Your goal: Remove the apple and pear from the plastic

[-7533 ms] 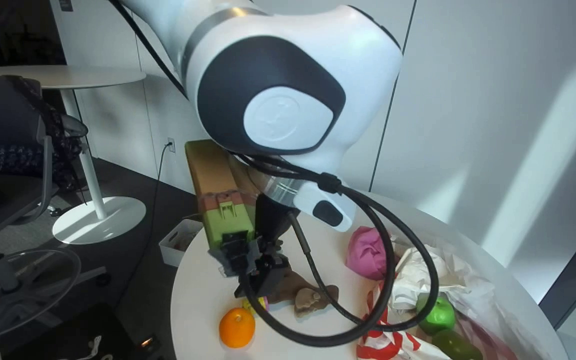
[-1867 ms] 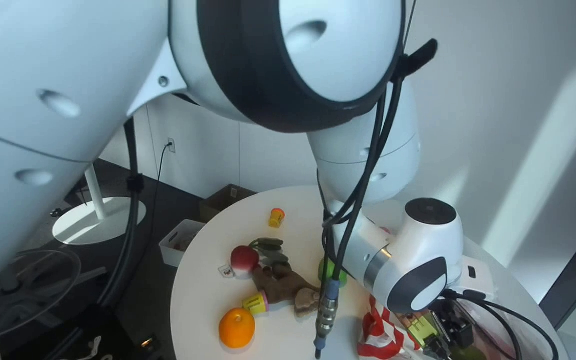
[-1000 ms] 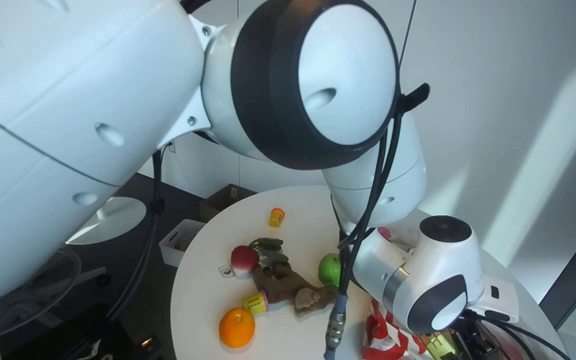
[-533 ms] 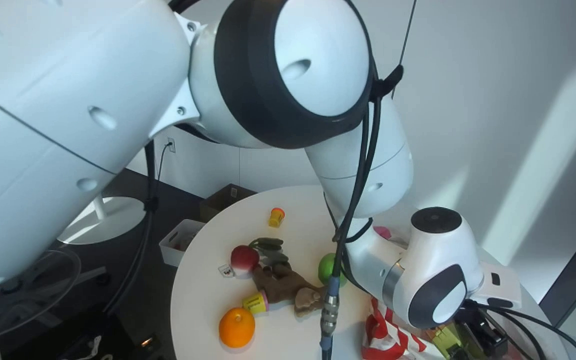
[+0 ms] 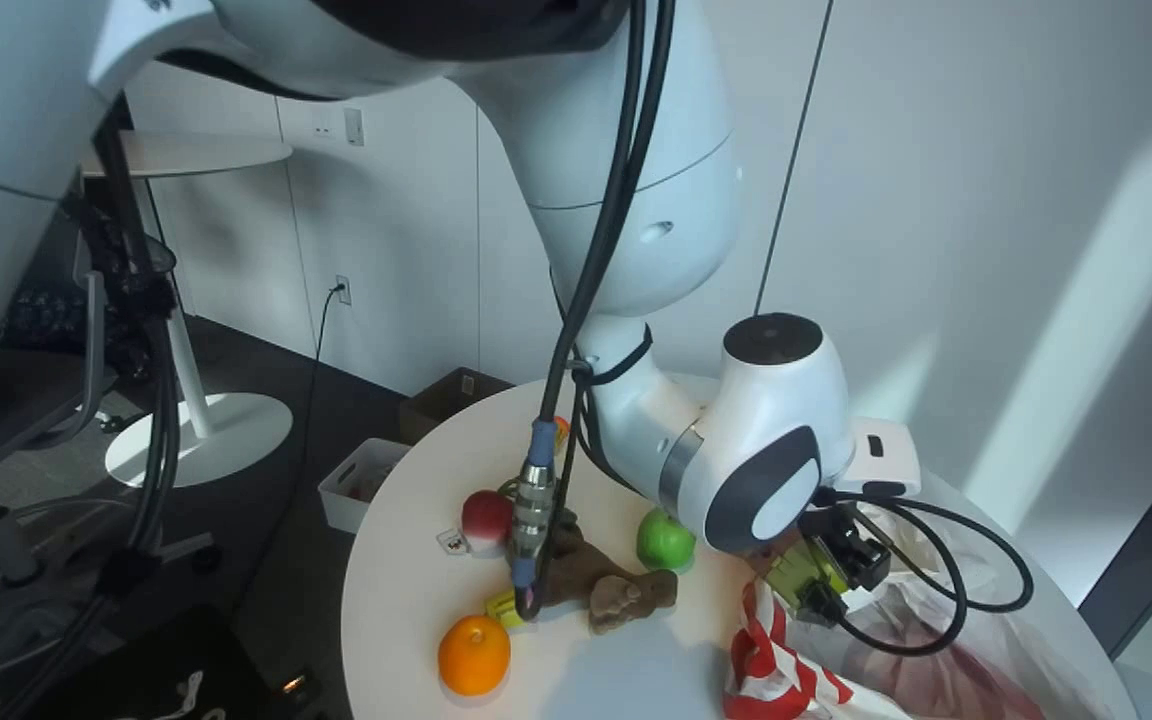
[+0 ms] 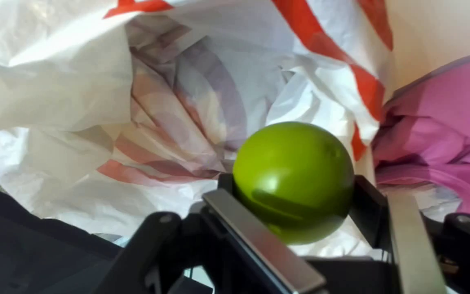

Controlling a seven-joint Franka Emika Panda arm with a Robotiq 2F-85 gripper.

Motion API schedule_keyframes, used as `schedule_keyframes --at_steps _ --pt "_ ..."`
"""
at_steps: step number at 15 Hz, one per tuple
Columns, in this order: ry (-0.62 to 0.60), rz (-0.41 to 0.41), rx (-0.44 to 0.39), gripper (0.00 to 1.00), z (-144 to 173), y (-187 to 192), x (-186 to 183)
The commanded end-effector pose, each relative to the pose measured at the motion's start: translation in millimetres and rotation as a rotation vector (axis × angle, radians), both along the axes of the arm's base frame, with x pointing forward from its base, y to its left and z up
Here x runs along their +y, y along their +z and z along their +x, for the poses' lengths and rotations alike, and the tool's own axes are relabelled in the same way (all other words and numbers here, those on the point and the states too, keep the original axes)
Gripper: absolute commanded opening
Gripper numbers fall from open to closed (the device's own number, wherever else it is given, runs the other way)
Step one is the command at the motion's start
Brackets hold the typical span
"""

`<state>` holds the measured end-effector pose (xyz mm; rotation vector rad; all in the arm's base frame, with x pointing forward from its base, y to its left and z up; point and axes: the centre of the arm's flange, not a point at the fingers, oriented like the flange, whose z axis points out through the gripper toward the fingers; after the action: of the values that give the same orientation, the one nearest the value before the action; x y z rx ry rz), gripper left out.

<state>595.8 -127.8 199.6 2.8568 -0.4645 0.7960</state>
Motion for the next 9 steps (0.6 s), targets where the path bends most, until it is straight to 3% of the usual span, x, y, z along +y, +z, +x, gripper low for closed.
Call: schedule_keyframes --at_steps 1,4,9 --pt "0.143 0.068 0.082 0.46 -20 13 41" --pt "0.220 0.092 0.167 0.46 -15 -3 72" --pt "0.310 0.094 0.283 0.46 -15 -48 88"
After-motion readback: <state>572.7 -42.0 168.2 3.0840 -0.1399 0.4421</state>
